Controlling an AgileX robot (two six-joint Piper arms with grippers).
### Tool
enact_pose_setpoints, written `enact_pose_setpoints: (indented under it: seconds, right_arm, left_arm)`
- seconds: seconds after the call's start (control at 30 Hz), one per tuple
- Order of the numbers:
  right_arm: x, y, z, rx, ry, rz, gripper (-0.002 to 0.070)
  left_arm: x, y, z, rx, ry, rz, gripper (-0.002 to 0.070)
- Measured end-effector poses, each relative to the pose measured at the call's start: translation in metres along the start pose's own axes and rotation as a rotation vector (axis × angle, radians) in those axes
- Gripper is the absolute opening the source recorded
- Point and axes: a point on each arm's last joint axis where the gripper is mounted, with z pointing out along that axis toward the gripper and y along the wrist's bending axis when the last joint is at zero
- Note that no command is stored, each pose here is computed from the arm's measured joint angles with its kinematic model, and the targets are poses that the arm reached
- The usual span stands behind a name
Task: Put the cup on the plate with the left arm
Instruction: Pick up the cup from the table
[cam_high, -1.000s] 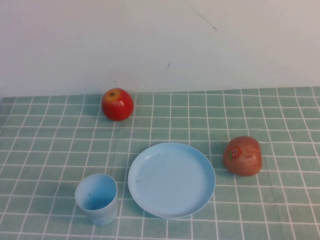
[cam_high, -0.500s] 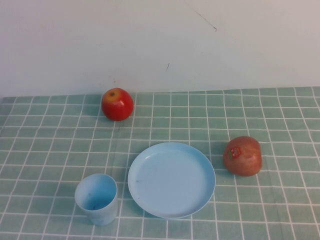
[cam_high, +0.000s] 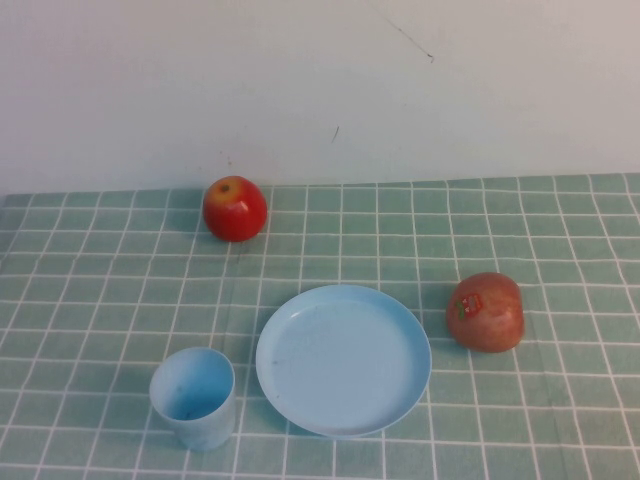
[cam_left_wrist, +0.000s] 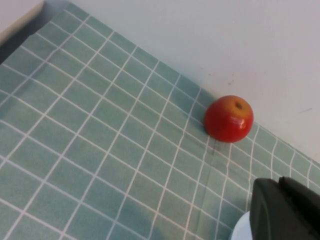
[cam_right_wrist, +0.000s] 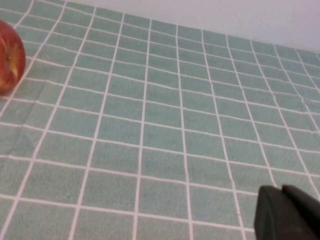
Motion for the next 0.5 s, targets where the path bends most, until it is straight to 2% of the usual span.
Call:
enact_pose_setpoints:
  seconds: [0.17,0.5]
  right_arm:
    - [0.000,0.000,0.000,0.000,0.000,0.000,-0.0002]
    - [0.000,0.000,0.000,0.000,0.000,0.000,-0.0002]
  left_arm:
    - [0.004,-0.002,0.017,-0.006,0.094,0.058,-0.0003]
    - [0.021,-0.011,0.050,0.045,0.469,0.235,-0.0002]
